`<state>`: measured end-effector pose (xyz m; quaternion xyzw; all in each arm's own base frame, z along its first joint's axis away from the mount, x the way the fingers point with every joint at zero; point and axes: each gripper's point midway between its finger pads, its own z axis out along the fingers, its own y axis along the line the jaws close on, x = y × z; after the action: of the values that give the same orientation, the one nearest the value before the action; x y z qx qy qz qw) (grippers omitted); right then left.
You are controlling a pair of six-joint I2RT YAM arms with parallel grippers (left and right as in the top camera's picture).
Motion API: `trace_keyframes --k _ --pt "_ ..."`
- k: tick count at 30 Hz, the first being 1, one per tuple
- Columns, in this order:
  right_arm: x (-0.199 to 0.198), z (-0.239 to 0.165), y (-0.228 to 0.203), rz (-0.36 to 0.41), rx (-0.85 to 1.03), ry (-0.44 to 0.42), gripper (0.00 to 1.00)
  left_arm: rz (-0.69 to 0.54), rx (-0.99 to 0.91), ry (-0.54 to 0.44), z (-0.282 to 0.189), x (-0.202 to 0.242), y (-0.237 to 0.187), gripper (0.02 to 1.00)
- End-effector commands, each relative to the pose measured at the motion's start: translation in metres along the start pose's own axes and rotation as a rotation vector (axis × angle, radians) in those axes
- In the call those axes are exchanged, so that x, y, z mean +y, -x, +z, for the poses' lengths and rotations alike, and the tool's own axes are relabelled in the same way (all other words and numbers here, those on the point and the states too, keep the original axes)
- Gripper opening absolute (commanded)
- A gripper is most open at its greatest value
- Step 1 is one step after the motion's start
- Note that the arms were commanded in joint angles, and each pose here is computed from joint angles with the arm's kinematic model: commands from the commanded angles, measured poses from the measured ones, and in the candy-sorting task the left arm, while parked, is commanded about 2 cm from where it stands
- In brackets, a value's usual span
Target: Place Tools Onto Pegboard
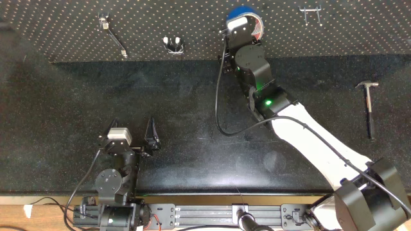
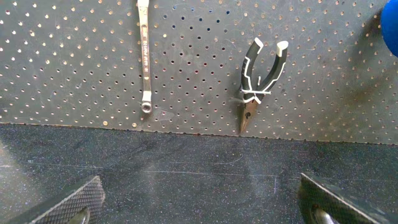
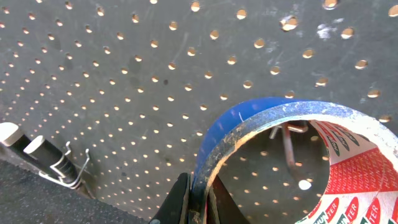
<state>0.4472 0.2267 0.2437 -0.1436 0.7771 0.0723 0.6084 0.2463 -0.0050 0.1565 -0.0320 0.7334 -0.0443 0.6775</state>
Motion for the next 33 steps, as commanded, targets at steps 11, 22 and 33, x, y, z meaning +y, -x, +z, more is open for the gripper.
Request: trace_keyframes --k 11,22,33 --pt "0.008 0.025 -0.011 -0.011 -0.028 0.044 0.395 0.01 0.002 -0.01 0.0 -0.002 -0.001 0.996" --pt "-0.175 -0.186 -0.196 0.178 1.072 -0.321 0.947 0.01 0.002 -0.01 0.0 -0.002 -0.001 0.996" --pt "-0.311 -0.214 -0.298 0.357 1.164 -0.345 0.974 0.01 0.002 -0.01 0.0 -0.002 -0.001 0.996"
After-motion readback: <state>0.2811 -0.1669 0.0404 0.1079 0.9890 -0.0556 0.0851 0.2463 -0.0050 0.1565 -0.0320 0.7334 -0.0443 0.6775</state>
